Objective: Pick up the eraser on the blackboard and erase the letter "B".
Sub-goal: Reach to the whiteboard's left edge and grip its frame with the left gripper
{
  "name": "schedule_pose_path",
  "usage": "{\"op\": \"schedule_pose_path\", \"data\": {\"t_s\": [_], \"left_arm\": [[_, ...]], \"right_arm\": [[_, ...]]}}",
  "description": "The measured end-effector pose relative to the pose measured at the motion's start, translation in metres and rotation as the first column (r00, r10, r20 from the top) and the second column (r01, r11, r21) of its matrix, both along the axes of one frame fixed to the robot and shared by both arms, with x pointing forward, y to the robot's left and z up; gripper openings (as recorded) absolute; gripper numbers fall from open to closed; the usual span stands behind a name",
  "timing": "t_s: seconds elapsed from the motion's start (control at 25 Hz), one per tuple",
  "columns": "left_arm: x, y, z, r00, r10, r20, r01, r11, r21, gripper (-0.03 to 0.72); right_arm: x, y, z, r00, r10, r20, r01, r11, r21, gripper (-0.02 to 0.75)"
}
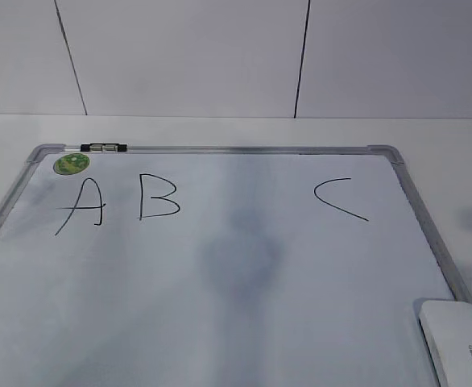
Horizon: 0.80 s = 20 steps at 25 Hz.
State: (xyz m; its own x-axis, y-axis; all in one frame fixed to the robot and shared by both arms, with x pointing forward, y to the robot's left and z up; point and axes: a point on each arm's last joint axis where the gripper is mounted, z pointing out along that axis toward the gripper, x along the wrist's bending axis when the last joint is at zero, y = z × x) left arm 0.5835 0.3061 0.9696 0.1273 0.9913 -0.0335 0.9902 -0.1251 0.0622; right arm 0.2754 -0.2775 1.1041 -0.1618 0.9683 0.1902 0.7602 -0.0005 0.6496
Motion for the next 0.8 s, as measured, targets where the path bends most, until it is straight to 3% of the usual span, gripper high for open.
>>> {"op": "schedule_pose_path", "data": {"t_s": [0.28, 0.8], "left_arm": [[0.009, -0.001, -0.028, 0.999, 0.014, -0.032, -0.015, 1.0, -0.019, 0.239], [0.018, -0.002, -0.043, 0.999, 0.021, -0.036, -0.022, 0.999, -0.026, 0.239]], "right_arm": [[0.0, 0.0, 0.0, 1.0, 0.0, 0.0, 0.0, 1.0, 0.0, 0.555], [0.0, 0.001, 0.0, 1.0, 0.005, -0.001, -0.005, 1.0, 0.011, 0.554]]}}
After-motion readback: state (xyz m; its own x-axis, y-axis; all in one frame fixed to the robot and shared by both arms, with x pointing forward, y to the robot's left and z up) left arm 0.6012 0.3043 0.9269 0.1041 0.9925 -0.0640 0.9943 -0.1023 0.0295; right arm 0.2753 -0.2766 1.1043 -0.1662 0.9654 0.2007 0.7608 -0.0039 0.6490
